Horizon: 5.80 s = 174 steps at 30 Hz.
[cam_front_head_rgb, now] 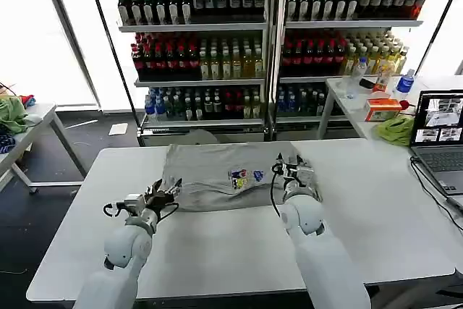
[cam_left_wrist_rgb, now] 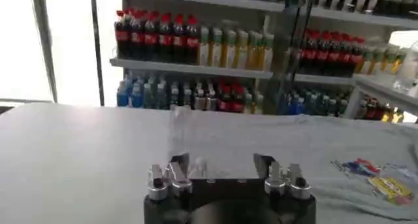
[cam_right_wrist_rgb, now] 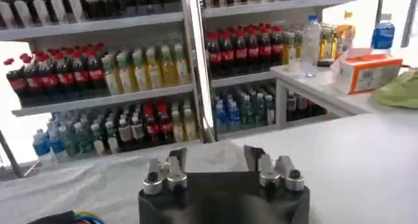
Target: Fold and organize the clothes.
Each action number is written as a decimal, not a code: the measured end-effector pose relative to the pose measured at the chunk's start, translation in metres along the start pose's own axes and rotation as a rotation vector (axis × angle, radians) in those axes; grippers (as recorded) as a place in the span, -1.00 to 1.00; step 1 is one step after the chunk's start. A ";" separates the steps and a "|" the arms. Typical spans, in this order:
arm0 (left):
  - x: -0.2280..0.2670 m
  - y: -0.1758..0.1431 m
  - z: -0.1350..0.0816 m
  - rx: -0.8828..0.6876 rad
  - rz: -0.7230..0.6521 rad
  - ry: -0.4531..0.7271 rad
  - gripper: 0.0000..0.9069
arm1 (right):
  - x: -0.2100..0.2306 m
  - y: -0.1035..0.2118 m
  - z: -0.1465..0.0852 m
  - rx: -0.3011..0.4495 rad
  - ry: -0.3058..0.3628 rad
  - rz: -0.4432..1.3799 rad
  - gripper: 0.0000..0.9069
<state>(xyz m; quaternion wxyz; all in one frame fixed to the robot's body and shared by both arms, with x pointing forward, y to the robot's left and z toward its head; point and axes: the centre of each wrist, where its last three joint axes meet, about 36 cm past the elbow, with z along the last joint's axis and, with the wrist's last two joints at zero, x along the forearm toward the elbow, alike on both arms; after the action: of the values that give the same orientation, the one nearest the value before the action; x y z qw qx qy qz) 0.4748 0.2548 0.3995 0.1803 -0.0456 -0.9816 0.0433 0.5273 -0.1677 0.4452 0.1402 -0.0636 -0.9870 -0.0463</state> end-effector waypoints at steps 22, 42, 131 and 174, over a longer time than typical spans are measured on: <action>0.031 0.008 0.014 -0.040 -0.063 0.043 1.00 | 0.053 -0.056 0.035 0.108 0.120 0.052 1.00; 0.034 0.012 0.024 -0.054 -0.090 0.089 1.00 | 0.050 -0.073 0.050 0.142 0.180 0.080 1.00; 0.185 -0.013 0.050 -0.104 -0.064 0.118 -0.98 | 0.234 -0.070 0.072 0.116 0.201 0.100 -1.00; 0.227 -0.021 0.018 -0.084 -0.082 0.062 1.00 | 0.220 -0.106 0.034 0.066 0.101 0.217 1.00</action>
<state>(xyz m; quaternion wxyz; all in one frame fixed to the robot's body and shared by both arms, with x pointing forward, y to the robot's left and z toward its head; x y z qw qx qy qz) 0.2555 0.2564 0.4649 0.2101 -0.0140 -0.9776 -0.0066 0.2936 -0.2434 0.4675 0.1959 -0.1627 -0.9670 -0.0016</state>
